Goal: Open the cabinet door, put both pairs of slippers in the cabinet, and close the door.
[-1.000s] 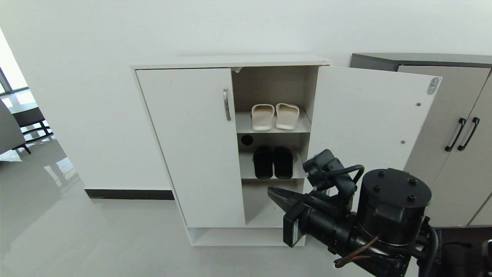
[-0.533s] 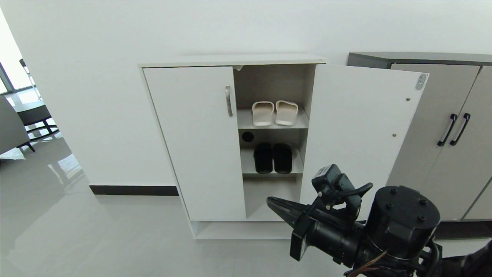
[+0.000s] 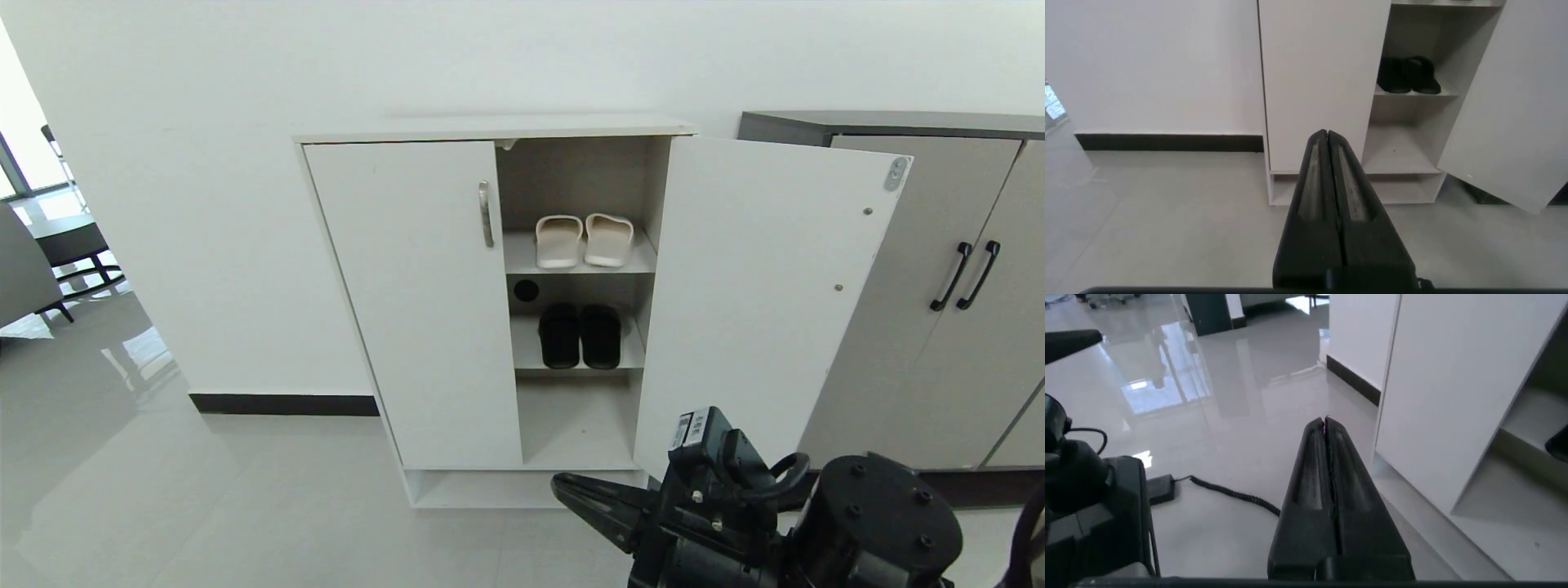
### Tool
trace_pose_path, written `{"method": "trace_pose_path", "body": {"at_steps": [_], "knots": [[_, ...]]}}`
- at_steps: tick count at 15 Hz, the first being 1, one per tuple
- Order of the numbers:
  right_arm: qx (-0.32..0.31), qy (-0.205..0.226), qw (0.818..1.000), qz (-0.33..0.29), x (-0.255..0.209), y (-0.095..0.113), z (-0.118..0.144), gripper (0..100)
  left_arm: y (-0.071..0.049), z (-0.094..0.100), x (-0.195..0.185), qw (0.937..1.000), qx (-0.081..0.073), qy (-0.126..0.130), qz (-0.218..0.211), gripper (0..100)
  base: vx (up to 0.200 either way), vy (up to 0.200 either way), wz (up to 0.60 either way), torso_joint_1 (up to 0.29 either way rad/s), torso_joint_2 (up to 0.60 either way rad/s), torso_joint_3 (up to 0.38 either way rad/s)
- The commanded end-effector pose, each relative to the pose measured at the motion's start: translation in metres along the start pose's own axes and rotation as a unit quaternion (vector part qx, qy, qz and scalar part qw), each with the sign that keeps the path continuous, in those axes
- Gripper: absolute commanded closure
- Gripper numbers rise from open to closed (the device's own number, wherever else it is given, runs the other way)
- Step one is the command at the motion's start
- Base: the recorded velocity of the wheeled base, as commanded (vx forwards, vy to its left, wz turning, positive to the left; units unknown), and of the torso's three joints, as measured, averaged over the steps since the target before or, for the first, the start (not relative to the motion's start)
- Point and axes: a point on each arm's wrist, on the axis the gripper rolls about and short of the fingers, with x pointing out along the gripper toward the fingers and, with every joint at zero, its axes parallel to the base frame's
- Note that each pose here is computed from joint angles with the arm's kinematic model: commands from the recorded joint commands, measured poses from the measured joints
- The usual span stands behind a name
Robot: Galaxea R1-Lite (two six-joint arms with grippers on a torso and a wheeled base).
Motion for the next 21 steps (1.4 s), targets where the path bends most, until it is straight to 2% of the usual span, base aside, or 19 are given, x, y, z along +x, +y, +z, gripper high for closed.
{"method": "trace_pose_path", "body": {"at_steps": [1,4,7,12,14,17,21], "knots": [[-0.002,0.000,1.000,0.001,-0.005,0.002,0.002,100,0.000,0.000,0.000,1.0000,0.003,0.001,0.000,100,0.000,0.000,0.00,0.000,0.00,0.000],[-0.019,-0.002,1.000,0.007,-0.009,0.005,0.004,100,0.000,0.000,0.000,1.0000,0.004,0.001,0.000,100,0.000,0.000,0.00,0.000,0.00,0.000],[-0.008,-0.007,1.000,0.013,-0.015,0.009,0.009,100,0.000,0.000,0.000,1.0000,0.001,0.001,0.000,100,0.000,0.000,0.00,0.000,0.00,0.000],[0.053,-0.012,0.998,0.043,-0.025,0.025,0.016,100,0.000,0.000,0.000,1.0000,0.001,0.001,0.000,100,0.000,0.000,0.00,0.000,0.00,0.000],[0.053,-0.002,0.997,0.050,-0.030,0.030,0.013,100,0.000,0.000,0.000,1.0000,0.002,0.001,0.000,100,0.000,0.000,0.00,0.000,0.00,0.000],[0.052,0.007,0.997,0.053,-0.036,0.032,0.010,100,0.000,0.000,0.000,1.0000,0.002,0.001,0.000,100,0.000,0.000,0.00,0.000,0.00,0.000],[0.051,0.013,0.998,0.040,-0.035,0.026,0.008,100,0.000,0.000,0.000,1.0000,0.003,0.001,0.001,100,0.000,0.000,0.00,0.055,-0.22,-0.231]]}}
